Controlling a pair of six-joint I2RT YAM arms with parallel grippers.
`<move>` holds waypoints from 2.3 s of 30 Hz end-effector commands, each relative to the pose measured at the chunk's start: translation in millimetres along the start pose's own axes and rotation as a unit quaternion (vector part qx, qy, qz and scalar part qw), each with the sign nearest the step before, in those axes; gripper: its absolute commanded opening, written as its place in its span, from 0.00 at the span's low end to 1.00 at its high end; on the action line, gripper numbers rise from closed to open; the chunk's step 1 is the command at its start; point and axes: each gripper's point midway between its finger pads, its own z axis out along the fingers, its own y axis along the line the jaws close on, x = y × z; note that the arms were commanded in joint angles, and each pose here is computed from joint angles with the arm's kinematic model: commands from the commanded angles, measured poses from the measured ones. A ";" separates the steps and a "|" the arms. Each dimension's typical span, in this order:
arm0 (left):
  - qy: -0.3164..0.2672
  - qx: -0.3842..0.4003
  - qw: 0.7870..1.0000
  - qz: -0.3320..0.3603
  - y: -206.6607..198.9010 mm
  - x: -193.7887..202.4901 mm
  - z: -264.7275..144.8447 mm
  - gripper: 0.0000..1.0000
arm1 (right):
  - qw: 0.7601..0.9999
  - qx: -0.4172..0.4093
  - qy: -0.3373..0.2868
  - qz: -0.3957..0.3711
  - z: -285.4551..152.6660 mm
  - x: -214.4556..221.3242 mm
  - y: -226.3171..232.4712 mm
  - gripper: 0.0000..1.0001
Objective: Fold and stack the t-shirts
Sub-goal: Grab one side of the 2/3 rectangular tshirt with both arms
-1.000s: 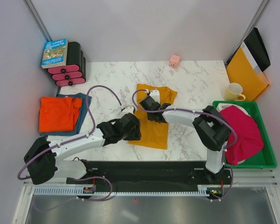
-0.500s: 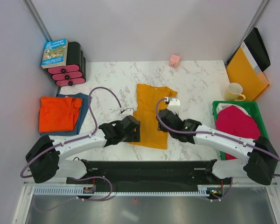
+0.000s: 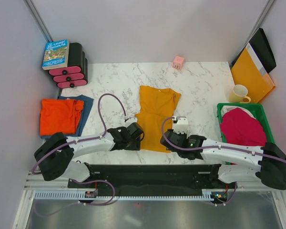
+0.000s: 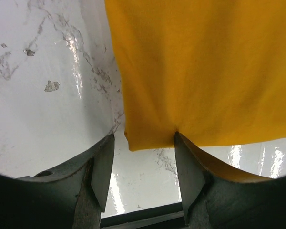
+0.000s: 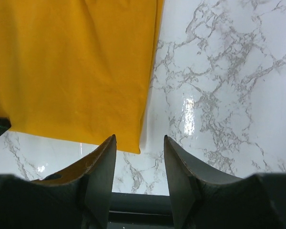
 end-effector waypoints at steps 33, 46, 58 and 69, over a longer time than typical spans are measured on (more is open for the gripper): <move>0.047 0.020 0.998 -0.027 -4.6 30.6 19.5 0.02 | 0.999 0.015 0.011 0.028 19.6 33.1 11.4 0.61; 0.043 0.024 0.998 -0.024 -6.9 27.5 16.5 0.02 | 0.999 0.031 -0.003 0.021 22.8 27.5 11.7 0.62; 0.036 0.032 0.999 -0.015 -11.7 20.2 11.8 0.02 | 0.996 0.068 0.054 0.021 42.5 75.7 -12.3 0.57; 0.024 0.038 0.999 -0.016 -13.9 12.9 4.9 0.02 | 0.990 0.074 0.111 0.039 49.3 111.8 -18.6 0.24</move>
